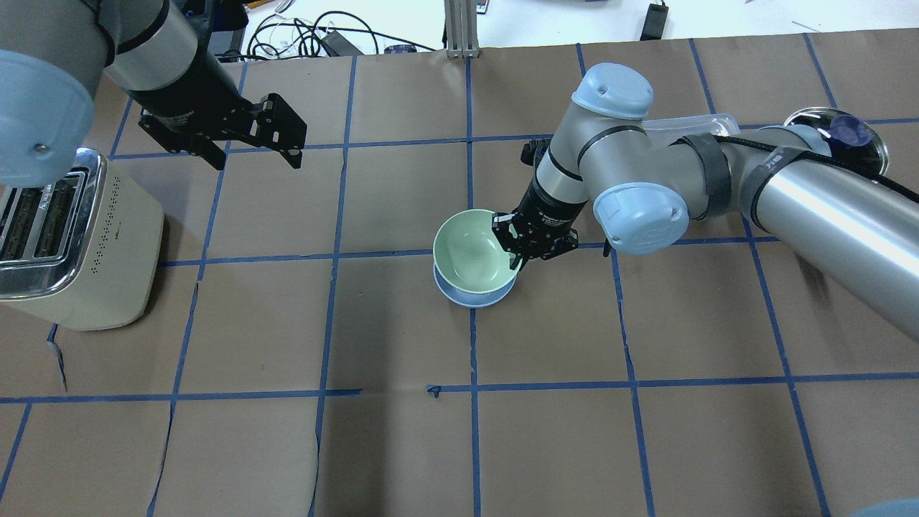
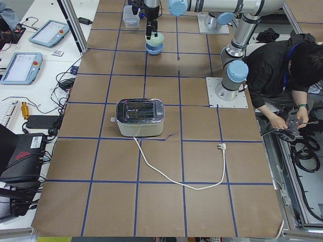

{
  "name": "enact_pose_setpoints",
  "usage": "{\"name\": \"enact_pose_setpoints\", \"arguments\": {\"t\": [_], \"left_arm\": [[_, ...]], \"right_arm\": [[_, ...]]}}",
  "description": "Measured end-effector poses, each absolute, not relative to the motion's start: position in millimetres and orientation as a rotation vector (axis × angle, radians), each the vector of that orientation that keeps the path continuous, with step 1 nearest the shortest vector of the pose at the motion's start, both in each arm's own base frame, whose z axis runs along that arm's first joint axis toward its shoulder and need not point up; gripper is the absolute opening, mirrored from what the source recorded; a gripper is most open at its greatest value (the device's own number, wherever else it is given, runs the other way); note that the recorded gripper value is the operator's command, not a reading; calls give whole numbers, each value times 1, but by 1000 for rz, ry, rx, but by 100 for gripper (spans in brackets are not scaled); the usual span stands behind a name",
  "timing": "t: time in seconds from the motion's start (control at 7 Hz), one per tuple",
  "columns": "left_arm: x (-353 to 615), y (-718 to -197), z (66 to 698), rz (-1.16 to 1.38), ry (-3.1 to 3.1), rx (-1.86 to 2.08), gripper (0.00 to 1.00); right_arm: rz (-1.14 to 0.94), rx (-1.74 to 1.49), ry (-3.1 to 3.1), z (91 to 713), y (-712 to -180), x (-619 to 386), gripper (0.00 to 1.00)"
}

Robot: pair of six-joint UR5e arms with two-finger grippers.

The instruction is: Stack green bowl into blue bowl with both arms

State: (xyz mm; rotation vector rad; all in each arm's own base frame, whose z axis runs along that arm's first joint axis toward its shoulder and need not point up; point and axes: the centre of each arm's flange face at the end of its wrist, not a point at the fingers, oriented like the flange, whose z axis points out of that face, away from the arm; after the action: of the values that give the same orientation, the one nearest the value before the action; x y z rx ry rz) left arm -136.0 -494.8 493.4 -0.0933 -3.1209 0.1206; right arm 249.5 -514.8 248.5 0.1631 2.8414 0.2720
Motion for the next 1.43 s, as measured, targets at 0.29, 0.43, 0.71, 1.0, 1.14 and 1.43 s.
{"name": "enact_pose_setpoints", "arguments": {"t": [0.29, 0.43, 0.71, 1.0, 1.14, 1.43], "left_arm": [[-136, -495, 493, 119, -3121, -94, 100], [-136, -495, 493, 118, -3121, -93, 100], [-136, -495, 493, 117, -3121, -93, 100], [-136, -495, 493, 120, -3121, -93, 100], [-136, -495, 494, 123, -3121, -94, 100], [-136, -495, 494, 126, -3120, -94, 100]], "right_arm": [[264, 170, 2839, 243, -518, 250, 61], [263, 177, 2838, 243, -519, 249, 74], [261, 184, 2846, 242, -520, 247, 80], [227, 191, 2855, 254, -524, 245, 87], [184, 192, 2891, 273, -530, 240, 100], [80, 195, 3018, 327, -544, 220, 100]]}}
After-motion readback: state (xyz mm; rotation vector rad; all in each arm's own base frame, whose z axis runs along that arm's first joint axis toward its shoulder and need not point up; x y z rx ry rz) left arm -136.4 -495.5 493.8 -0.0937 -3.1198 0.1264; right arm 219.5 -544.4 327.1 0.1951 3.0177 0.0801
